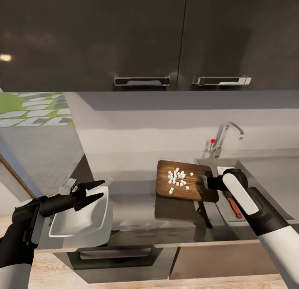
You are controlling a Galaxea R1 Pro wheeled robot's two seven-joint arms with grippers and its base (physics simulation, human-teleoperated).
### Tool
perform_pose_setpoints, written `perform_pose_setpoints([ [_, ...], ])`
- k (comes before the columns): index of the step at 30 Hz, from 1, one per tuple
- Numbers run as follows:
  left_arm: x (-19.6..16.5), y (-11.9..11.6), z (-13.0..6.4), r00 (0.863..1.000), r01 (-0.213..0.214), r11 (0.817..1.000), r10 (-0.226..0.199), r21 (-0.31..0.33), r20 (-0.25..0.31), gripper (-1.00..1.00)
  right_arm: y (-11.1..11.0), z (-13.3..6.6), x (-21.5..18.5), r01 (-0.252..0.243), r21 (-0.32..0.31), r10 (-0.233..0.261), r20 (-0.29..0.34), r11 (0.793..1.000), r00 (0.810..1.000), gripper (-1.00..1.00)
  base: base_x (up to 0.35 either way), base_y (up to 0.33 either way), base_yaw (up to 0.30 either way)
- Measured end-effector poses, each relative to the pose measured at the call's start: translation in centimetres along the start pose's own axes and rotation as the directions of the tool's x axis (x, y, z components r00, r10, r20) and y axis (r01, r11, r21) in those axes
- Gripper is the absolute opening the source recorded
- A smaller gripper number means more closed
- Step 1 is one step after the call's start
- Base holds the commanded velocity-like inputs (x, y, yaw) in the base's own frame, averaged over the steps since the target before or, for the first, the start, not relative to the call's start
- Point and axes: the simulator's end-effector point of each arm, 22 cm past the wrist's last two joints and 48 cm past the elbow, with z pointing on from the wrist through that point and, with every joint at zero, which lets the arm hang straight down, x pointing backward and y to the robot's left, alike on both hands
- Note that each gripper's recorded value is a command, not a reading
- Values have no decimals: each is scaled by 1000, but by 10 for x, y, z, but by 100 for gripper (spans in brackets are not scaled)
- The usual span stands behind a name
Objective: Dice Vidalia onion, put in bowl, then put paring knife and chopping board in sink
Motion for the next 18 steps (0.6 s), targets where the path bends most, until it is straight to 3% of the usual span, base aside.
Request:
perform_pose_setpoints([
  [18, -10, -9, 0, 1000, -24, 1000, 24, 6, 7, 100, -2, -13, -9, -5, -2, 5, 25, 1000, 1000, -100, 0, 0, 0],
])
